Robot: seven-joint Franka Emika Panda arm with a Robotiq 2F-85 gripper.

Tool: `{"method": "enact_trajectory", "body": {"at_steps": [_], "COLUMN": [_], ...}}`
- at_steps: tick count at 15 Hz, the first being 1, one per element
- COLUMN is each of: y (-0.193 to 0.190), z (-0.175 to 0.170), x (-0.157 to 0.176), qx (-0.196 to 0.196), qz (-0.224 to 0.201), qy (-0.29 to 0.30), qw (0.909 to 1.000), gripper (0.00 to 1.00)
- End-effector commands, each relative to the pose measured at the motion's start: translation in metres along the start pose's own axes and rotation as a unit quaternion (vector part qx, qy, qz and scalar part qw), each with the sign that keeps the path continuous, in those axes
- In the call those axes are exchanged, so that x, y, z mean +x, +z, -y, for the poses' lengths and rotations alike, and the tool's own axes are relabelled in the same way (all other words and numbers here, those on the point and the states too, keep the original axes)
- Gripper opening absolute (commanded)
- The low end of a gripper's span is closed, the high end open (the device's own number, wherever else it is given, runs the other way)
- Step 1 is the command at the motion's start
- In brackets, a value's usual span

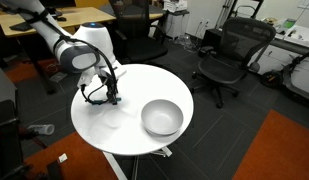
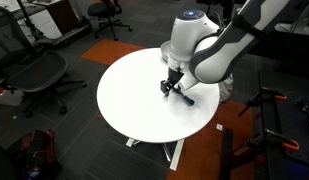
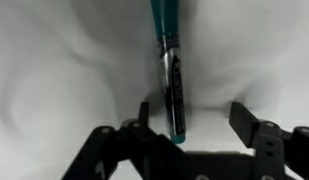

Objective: Put the marker in the grey bowl

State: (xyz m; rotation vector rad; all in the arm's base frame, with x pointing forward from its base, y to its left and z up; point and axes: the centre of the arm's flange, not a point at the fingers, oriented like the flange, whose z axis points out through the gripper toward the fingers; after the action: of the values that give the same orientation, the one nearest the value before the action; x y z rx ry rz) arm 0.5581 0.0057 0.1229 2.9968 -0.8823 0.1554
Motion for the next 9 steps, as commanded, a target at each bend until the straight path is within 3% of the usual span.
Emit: {"method": "enact_trajectory", "body": {"at_steps": [1,7,9], "y": [0.003,-0.001,-0.009], "z": [0.001,0.001,0.002], "x": [0.007,0.013,0.013], "qx": [0.002,0.006,0.010], "qz": [0.001,-0.004,-0.005], "qy": [-0.003,0.003,0.006], "qw": [1.0000,1.0000,0.9999], "gripper": [0.51,0.06,0.01]}}
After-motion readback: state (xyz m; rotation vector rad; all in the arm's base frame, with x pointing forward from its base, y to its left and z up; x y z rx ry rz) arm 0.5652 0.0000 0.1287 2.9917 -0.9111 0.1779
